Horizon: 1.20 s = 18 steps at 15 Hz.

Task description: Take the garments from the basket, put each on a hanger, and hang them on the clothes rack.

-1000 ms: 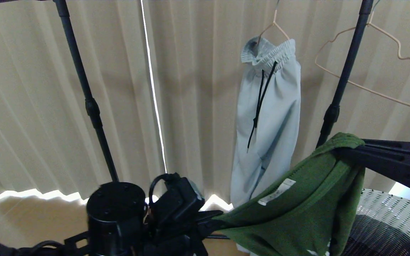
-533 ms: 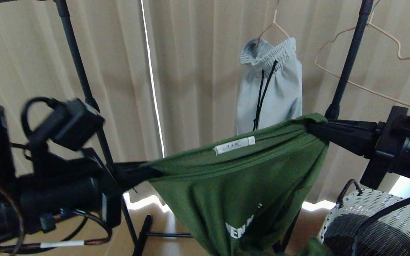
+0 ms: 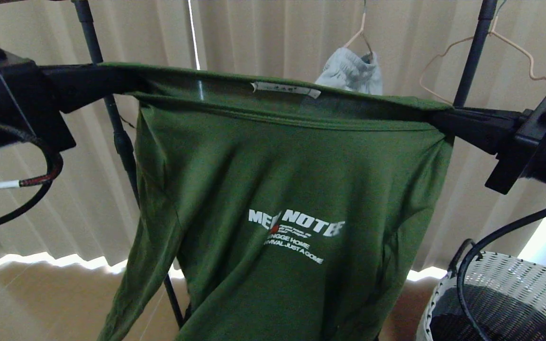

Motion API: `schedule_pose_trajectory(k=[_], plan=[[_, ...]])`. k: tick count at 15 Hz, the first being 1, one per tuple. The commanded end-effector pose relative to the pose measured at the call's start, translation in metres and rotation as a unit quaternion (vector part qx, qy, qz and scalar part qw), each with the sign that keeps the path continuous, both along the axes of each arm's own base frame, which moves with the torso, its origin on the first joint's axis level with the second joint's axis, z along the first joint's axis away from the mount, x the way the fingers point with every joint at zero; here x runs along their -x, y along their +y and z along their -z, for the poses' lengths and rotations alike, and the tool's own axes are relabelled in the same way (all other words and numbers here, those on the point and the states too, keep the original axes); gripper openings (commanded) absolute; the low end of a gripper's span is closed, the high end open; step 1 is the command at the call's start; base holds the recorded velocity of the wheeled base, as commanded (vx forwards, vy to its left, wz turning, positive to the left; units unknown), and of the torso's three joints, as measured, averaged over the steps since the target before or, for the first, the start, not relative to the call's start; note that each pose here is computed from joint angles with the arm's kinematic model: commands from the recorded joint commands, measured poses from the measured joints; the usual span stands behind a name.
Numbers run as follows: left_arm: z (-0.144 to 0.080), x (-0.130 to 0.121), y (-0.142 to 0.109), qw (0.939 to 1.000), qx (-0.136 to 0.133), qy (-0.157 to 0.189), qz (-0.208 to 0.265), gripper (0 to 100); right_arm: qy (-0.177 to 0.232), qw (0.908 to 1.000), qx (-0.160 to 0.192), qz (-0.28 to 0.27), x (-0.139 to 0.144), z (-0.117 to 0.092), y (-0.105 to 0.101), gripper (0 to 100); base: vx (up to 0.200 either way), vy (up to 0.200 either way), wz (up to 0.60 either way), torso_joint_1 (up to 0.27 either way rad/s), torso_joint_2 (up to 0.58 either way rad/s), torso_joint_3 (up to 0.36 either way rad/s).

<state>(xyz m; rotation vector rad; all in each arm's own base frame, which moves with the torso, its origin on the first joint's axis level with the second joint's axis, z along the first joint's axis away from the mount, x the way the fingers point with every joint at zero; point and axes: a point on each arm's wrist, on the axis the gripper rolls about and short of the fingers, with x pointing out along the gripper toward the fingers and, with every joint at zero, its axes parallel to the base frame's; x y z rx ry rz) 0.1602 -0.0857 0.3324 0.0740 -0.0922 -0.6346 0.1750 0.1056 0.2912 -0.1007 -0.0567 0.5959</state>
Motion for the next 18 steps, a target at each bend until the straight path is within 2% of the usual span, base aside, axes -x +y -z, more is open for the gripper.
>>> schedule_pose_trajectory(k=[1,3,7,10,18], plan=[[-0.016,-0.021,-0.016,0.9998,-0.001,-0.017,0.010,0,-0.014,0.9997,-0.008,0.018,-0.010,-0.012,-0.003,0,0.000,0.000,0.00,0.000,0.00,0.000],[-0.017,-0.025,-0.024,0.9996,-0.003,-0.016,0.021,0,-0.014,0.9997,-0.007,0.021,-0.010,-0.011,-0.003,0,0.000,0.000,0.00,0.000,0.00,0.000],[0.014,-0.027,-0.030,0.9986,-0.028,0.030,0.031,0,-0.012,0.9992,-0.007,0.037,-0.011,-0.010,-0.008,0,0.000,0.000,0.00,0.000,0.00,0.000],[0.018,-0.023,-0.036,0.9978,-0.031,0.036,0.047,0,-0.011,0.9982,-0.007,0.058,-0.017,-0.010,-0.016,0,0.000,0.000,0.00,0.000,0.00,0.000],[0.029,-0.024,-0.039,0.9965,-0.041,0.052,0.051,0,-0.001,0.9968,-0.001,0.080,-0.024,-0.005,-0.015,0,0.000,0.000,0.00,0.000,0.00,0.000]])
